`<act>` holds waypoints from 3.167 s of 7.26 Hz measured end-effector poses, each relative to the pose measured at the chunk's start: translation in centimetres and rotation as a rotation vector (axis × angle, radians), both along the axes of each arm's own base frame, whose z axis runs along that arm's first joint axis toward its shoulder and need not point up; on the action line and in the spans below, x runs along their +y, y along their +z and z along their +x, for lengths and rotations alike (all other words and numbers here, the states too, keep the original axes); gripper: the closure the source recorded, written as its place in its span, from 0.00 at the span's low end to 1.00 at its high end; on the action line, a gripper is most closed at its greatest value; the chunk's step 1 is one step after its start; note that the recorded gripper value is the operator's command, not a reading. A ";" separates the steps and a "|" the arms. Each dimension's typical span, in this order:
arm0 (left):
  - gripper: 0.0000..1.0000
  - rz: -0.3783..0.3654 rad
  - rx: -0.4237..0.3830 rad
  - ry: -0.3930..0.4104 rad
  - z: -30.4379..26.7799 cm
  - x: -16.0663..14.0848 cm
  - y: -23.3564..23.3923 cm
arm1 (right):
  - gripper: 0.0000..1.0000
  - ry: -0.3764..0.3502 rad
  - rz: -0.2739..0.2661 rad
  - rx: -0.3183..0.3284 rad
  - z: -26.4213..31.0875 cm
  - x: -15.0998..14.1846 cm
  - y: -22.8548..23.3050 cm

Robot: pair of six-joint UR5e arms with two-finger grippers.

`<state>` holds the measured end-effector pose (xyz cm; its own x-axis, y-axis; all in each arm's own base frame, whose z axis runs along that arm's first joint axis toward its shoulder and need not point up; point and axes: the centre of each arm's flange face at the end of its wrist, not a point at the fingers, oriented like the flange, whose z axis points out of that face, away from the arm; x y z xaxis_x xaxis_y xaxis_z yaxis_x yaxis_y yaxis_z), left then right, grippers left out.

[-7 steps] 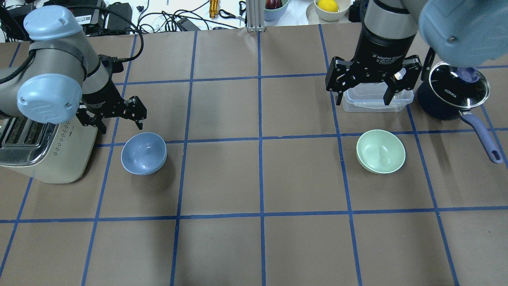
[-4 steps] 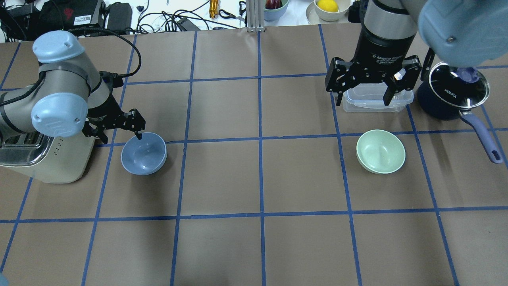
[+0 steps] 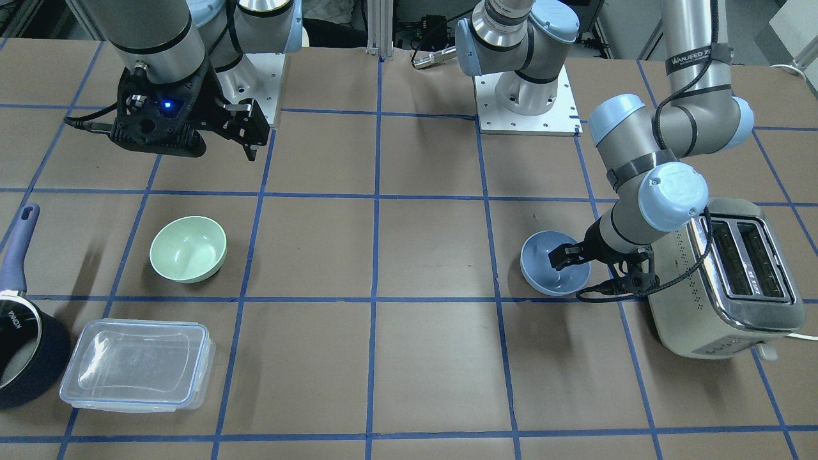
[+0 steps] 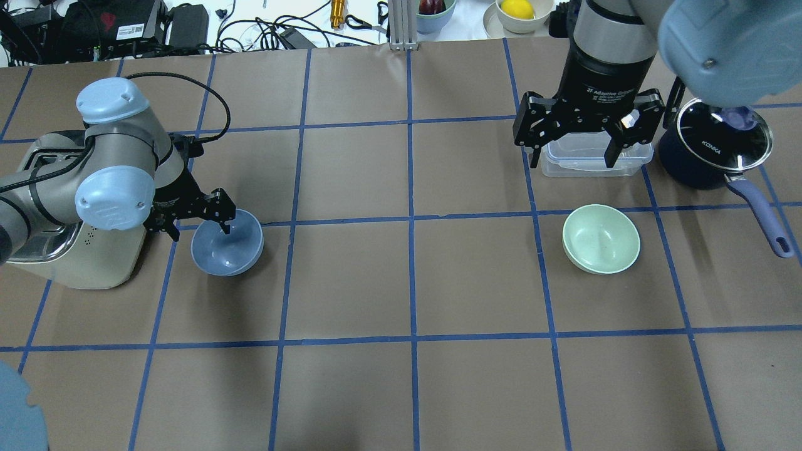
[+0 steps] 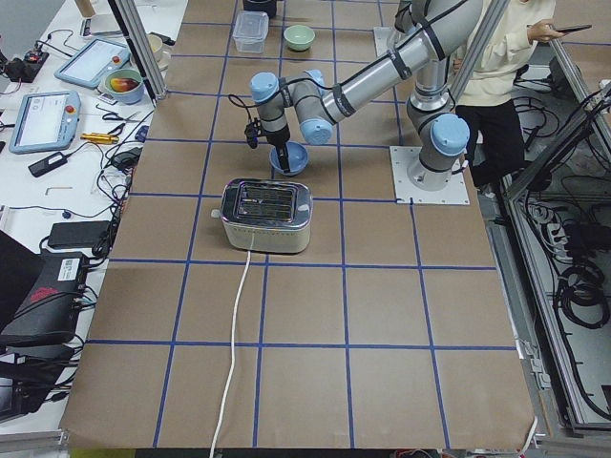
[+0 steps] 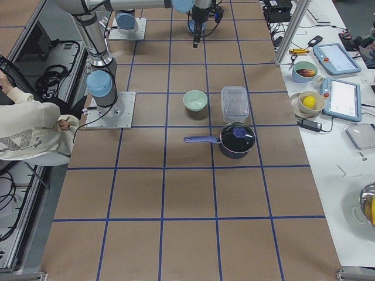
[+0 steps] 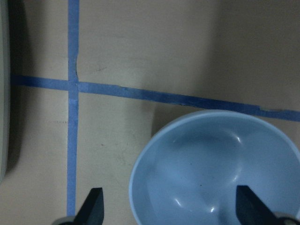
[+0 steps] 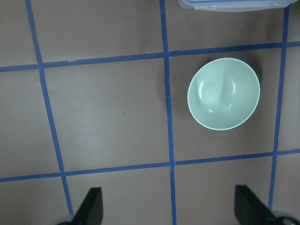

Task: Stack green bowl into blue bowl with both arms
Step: 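Grip the blue bowl rim and slide it toward the table center, then release the blue bowl and raise the left gripper away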

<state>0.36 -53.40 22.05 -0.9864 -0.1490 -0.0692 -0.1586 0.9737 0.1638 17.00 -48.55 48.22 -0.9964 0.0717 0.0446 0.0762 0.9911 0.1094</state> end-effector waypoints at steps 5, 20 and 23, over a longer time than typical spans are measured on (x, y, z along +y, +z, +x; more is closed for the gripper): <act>1.00 0.012 -0.012 0.011 0.4 -0.5 -1.6 | 0.00 0.006 -0.007 -0.001 0.0 -0.1 0.2; 1.00 -0.059 0.175 0.082 -29.3 -1.3 0.9 | 0.00 0.051 0.007 0.031 -4.6 -1.4 0.1; 0.00 -0.051 0.183 0.076 -29.5 -1.5 0.3 | 0.00 0.049 0.008 0.031 -4.6 -1.4 0.0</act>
<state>-29.10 -54.86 22.37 -0.9677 -0.2220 0.1197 -0.2038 0.9678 0.1476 12.39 -49.98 48.20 -0.9969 0.0223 0.0759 0.0311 0.9928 0.1156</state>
